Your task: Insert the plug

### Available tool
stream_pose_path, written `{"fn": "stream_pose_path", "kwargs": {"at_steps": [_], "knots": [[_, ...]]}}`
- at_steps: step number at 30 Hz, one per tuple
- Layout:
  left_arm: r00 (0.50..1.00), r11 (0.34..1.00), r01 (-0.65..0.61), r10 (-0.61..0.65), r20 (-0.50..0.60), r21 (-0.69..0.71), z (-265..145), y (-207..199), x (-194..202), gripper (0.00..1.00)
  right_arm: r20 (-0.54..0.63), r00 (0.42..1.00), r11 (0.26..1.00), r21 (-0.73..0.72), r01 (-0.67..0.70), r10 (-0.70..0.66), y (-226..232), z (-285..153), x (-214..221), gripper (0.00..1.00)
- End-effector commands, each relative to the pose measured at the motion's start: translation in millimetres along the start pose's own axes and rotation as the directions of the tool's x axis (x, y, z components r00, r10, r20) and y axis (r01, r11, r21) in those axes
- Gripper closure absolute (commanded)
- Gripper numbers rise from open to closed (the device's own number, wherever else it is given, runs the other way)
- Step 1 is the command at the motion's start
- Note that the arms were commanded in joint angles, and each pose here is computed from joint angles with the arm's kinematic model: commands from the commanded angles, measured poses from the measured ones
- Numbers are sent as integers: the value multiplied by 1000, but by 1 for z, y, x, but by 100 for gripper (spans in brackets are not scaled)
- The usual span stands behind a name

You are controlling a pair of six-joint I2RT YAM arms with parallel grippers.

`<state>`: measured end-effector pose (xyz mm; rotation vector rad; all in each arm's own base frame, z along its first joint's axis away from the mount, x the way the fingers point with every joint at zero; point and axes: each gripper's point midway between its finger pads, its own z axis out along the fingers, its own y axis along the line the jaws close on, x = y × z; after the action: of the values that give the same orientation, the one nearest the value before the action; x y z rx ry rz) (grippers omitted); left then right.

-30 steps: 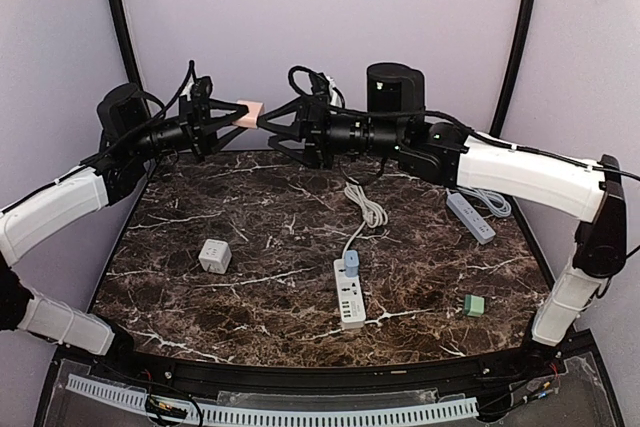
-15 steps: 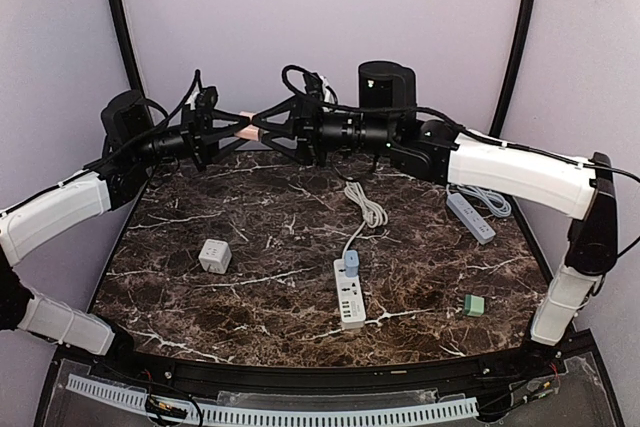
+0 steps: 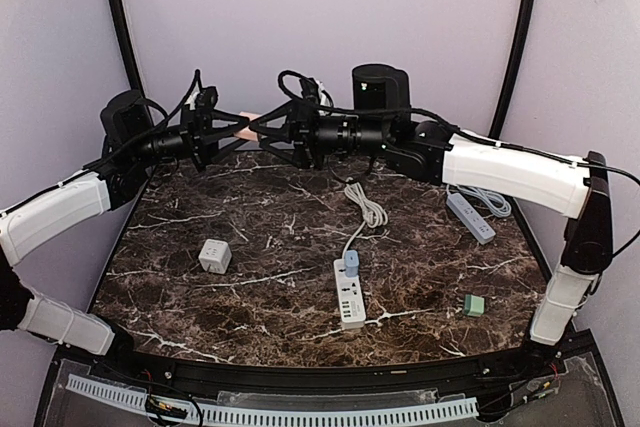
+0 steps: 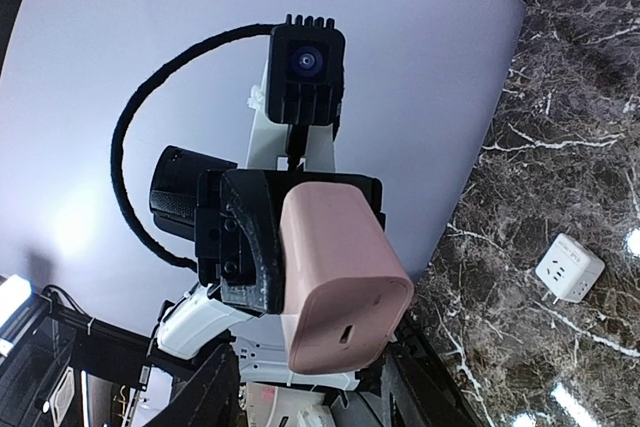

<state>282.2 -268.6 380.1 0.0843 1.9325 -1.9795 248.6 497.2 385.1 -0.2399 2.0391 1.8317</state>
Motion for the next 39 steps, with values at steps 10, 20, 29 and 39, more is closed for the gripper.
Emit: {"fn": "stream_pose_path", "kwargs": {"at_steps": [10, 20, 29, 39], "knots": [[998, 998, -46, 49, -51, 49, 2, -20, 15, 99, 19, 1000, 1000, -11, 10, -10, 6, -6, -14, 55], [996, 998, -38, 42, -73, 54, 7, -19, 18, 99, 17, 1000, 999, -29, 21, -20, 11, -2, -17, 65], [996, 998, -31, 36, -87, 58, 10, -17, 20, 99, -1, 1000, 999, -33, 19, -19, 10, 0, -13, 80], [996, 999, -14, 18, -90, 48, 9, -13, 22, 42, 9, 999, 999, -24, 35, -34, 11, -6, -14, 100]]}}
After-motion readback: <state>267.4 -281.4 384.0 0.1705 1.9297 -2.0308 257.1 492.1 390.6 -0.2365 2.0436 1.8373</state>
